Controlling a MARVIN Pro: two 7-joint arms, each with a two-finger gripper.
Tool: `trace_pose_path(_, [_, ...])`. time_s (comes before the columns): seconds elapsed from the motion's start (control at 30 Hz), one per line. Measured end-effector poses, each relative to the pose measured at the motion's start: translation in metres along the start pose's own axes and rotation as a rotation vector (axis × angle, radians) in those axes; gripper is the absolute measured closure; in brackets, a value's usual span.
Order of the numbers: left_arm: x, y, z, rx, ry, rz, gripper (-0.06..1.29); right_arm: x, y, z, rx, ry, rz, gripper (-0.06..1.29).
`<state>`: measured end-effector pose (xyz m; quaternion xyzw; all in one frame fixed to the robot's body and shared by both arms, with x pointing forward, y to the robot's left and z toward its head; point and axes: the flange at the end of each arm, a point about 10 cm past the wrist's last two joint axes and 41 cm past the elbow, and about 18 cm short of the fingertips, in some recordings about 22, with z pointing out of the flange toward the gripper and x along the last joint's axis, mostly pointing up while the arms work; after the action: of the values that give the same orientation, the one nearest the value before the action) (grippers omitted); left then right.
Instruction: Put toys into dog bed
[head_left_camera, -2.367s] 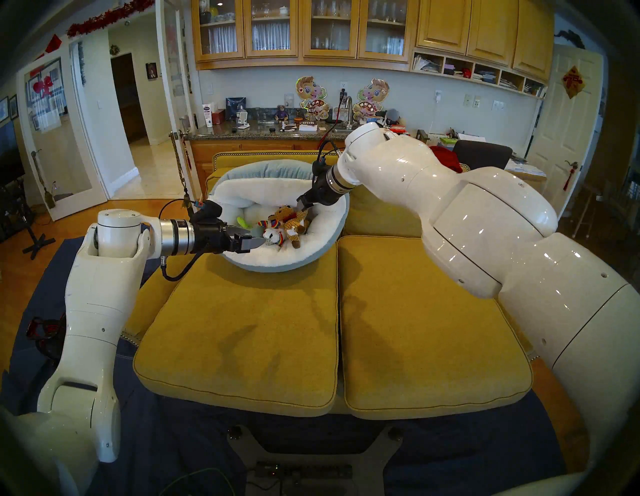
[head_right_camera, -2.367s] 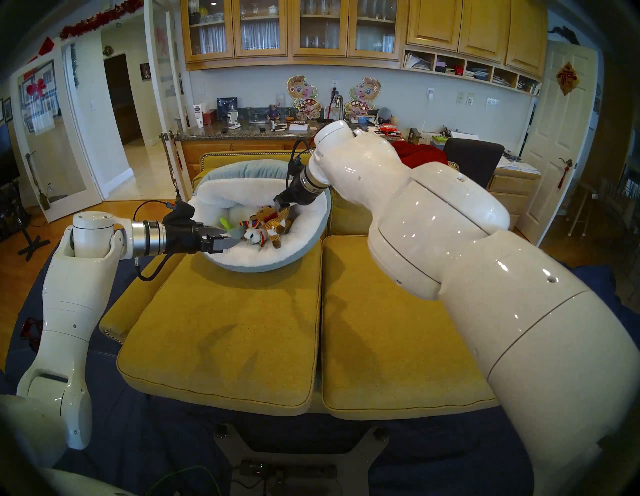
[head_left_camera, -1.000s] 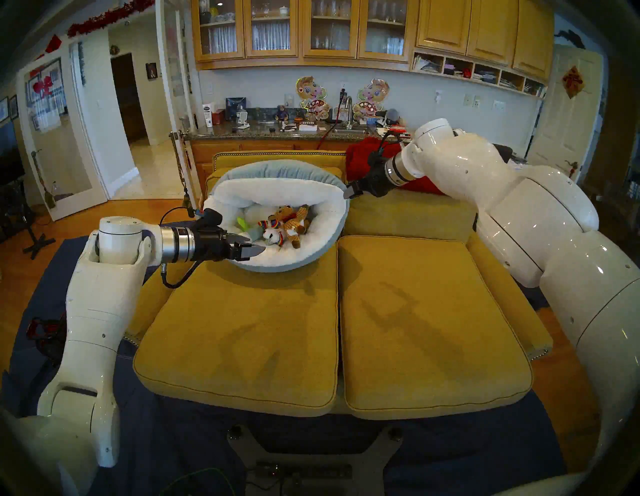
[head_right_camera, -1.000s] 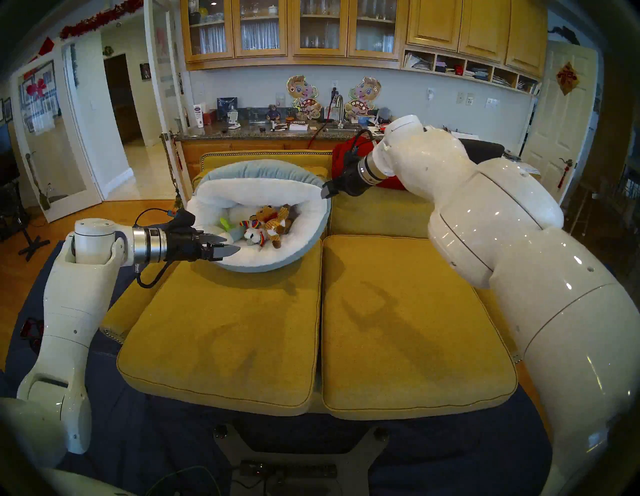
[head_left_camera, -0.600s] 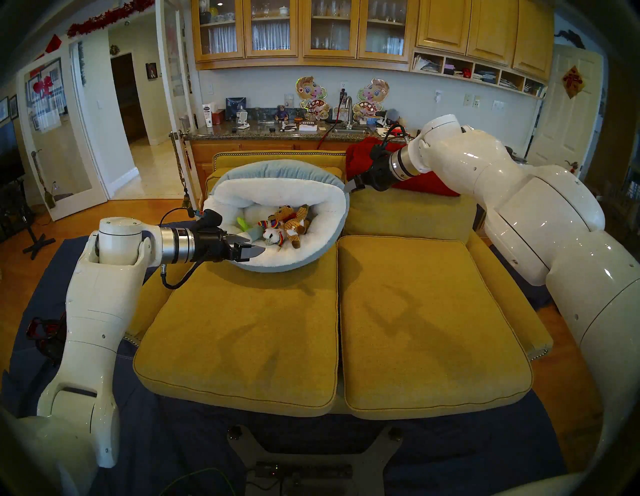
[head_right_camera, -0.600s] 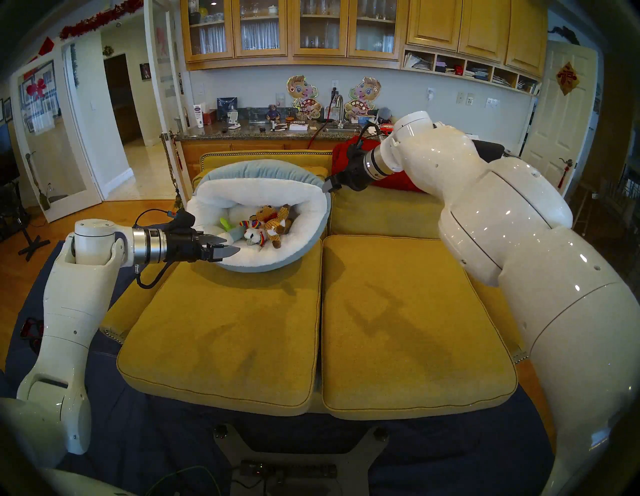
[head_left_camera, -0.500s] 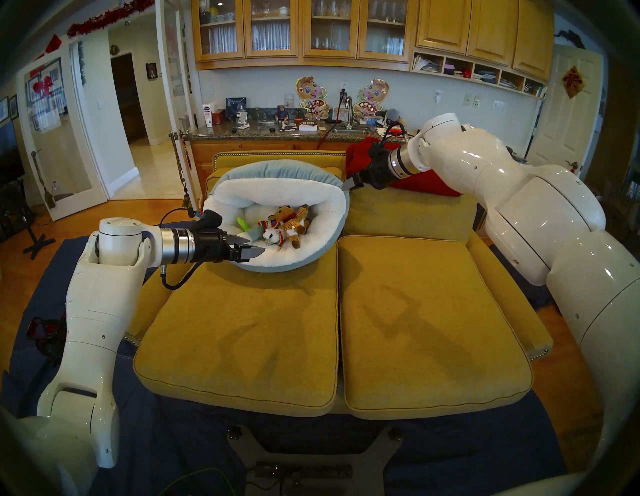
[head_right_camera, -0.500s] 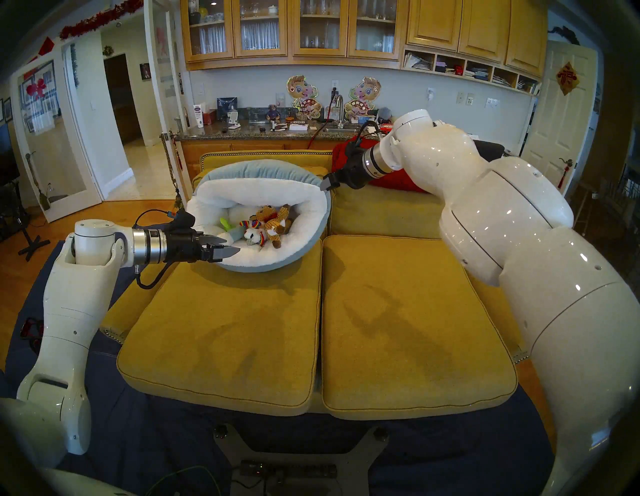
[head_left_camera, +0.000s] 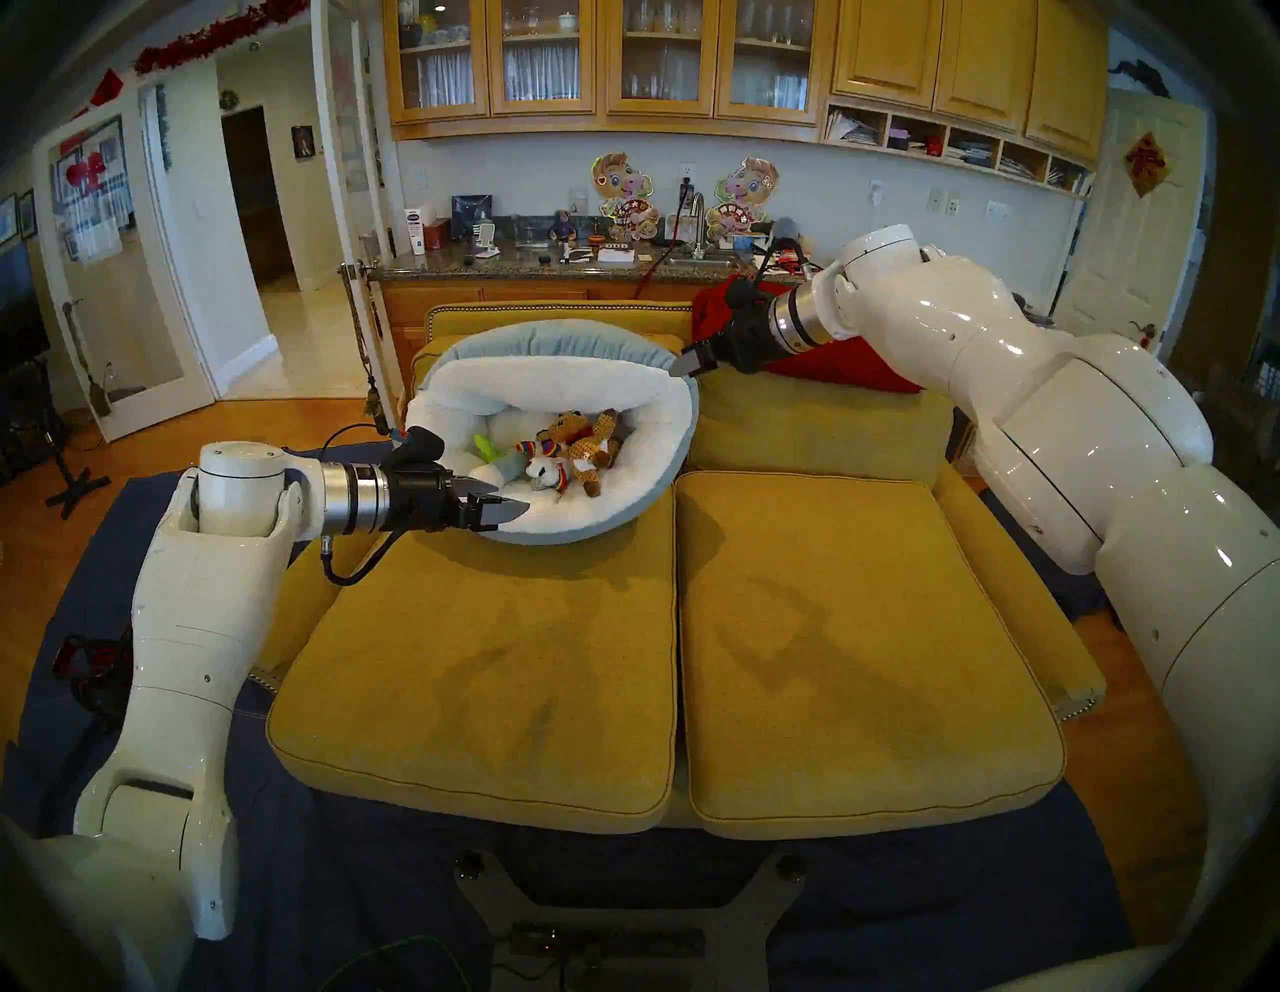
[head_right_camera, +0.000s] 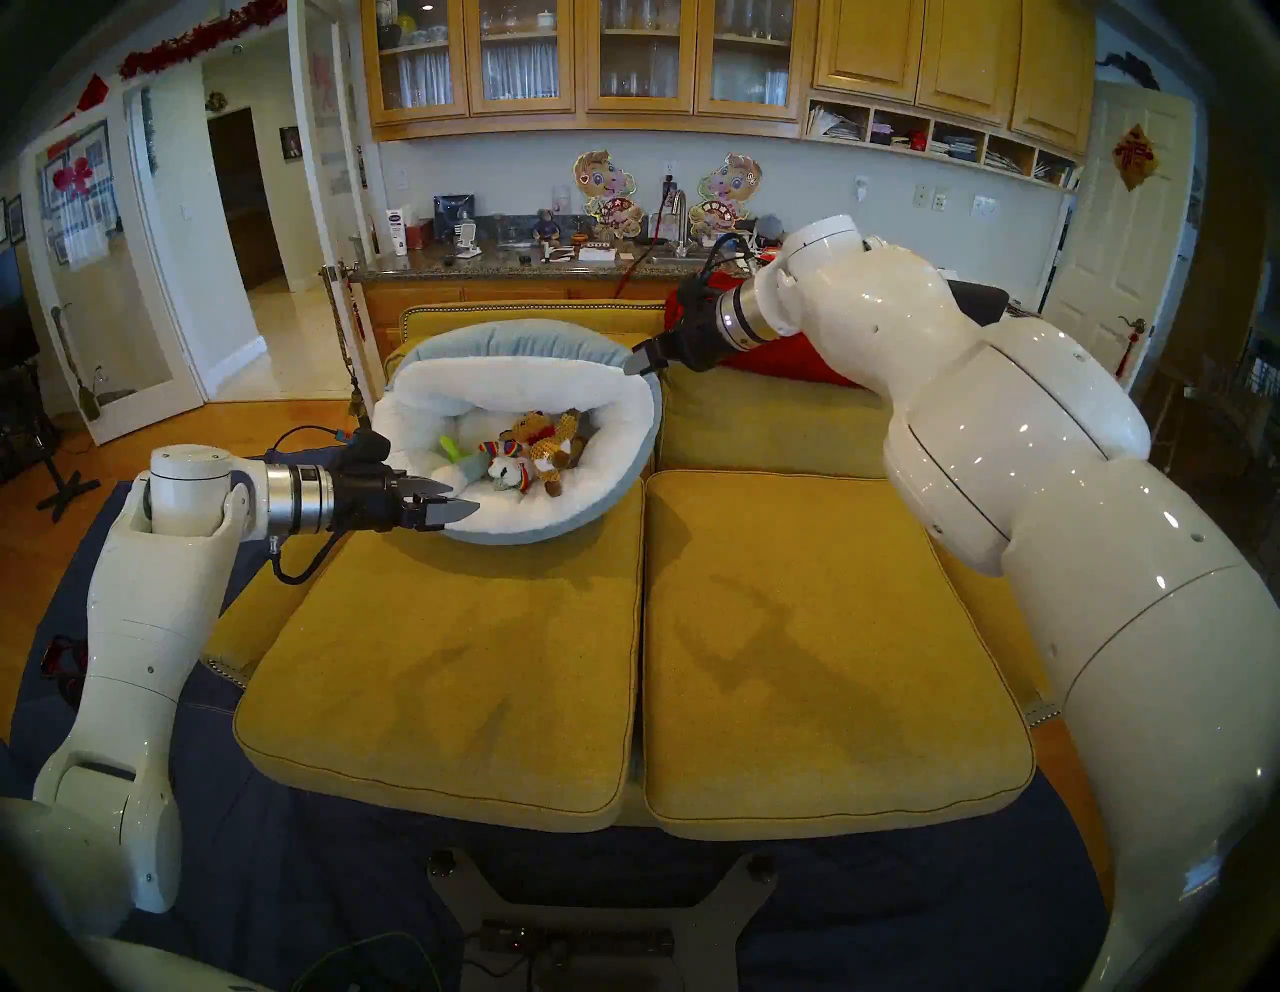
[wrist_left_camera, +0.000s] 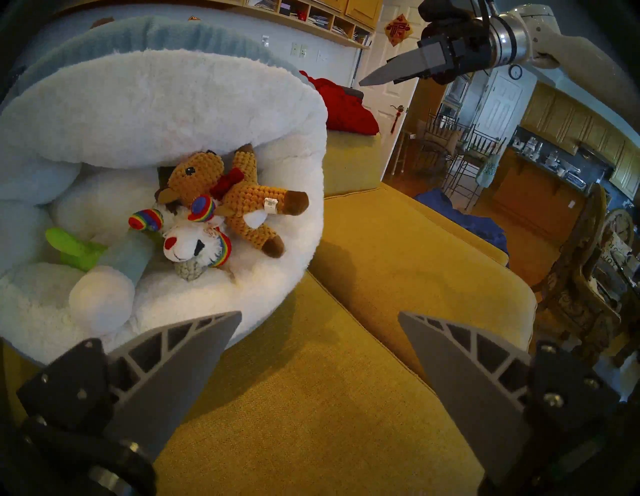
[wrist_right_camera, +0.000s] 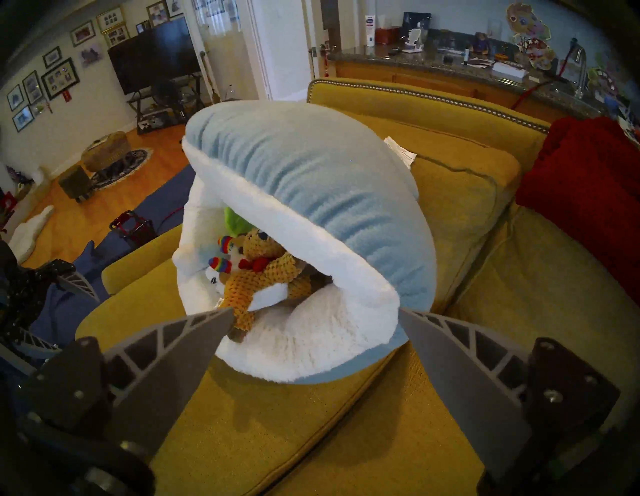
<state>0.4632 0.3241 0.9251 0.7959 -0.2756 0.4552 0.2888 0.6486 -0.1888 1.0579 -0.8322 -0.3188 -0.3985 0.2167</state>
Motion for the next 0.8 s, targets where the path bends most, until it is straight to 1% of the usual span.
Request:
trace_pose_path(0.23, [-0.003, 0.000, 0.000, 0.000, -0.004, -0.003, 0.00, -0.022, 0.007, 0.004, 0.020, -0.012, 0.015, 0.00])
trace_pose_path(0.67, [-0.008, -0.001, 0.001, 0.001, -0.014, -0.011, 0.00, -0.077, 0.025, 0.010, 0.041, -0.042, 0.056, 0.00])
trace_pose_path(0.8, [-0.009, -0.001, 0.001, 0.001, -0.016, -0.012, 0.00, -0.091, 0.029, 0.011, 0.046, -0.049, 0.065, 0.00])
